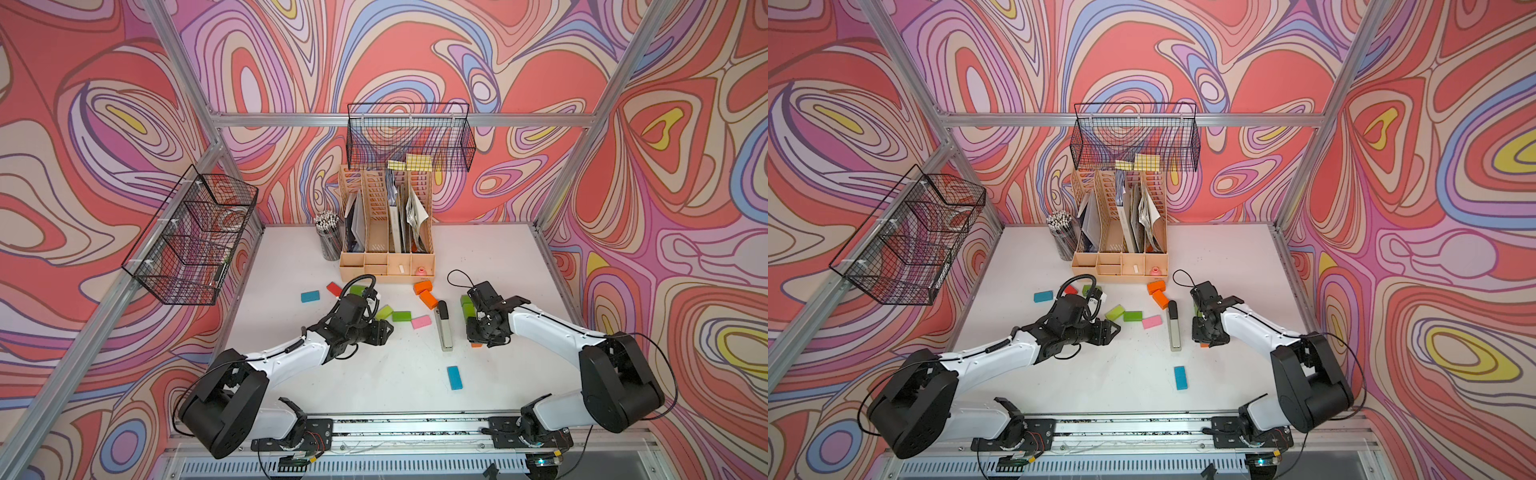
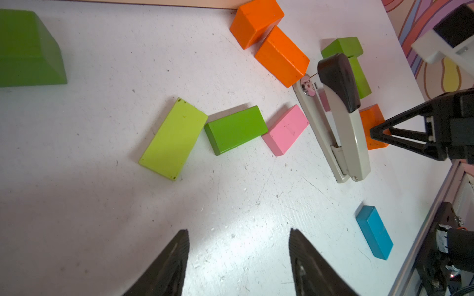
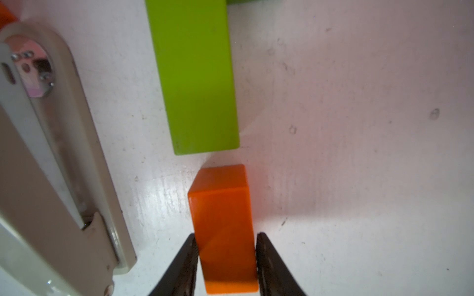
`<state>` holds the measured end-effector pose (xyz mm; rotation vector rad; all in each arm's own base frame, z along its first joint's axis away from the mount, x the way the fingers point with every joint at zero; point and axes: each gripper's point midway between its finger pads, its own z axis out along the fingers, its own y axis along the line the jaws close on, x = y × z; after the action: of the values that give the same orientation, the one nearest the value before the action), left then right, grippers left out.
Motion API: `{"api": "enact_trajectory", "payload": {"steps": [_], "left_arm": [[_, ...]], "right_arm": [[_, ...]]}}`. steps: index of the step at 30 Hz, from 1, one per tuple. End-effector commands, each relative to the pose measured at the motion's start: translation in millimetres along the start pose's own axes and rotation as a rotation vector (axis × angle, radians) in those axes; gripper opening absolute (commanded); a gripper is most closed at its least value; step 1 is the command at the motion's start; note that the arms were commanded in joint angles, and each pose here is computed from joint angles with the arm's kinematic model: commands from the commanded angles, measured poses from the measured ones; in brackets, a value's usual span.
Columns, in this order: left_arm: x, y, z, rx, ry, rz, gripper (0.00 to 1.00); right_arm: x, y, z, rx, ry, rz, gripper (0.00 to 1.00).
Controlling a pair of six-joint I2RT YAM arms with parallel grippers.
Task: Assemble the letter c with building blocks
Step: Assemble the building block at the center of the board.
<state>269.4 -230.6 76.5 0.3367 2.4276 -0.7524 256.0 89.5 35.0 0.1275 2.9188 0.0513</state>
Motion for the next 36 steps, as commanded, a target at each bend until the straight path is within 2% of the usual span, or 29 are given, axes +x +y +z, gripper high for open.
{"api": "enact_trajectory", "payload": {"steps": [1,21,36], "left_arm": [[-2.2,1.6,-1.1,-0.009,-0.003,0.014,0.64],[-1.2,2.8,0.0,-0.011,0.002,0.015,0.65],[-1.3,3.4,-0.2,-0.013,0.003,0.014,0.65]], "right_arm": [[-5.4,-1.5,1.4,0.008,-0.018,-0.009,0.41],[-19.1,3.5,4.0,0.007,-0.042,-0.043,0.33],[-23.2,0.2,8.5,0.012,-0.040,-0.039,0.34]]}}
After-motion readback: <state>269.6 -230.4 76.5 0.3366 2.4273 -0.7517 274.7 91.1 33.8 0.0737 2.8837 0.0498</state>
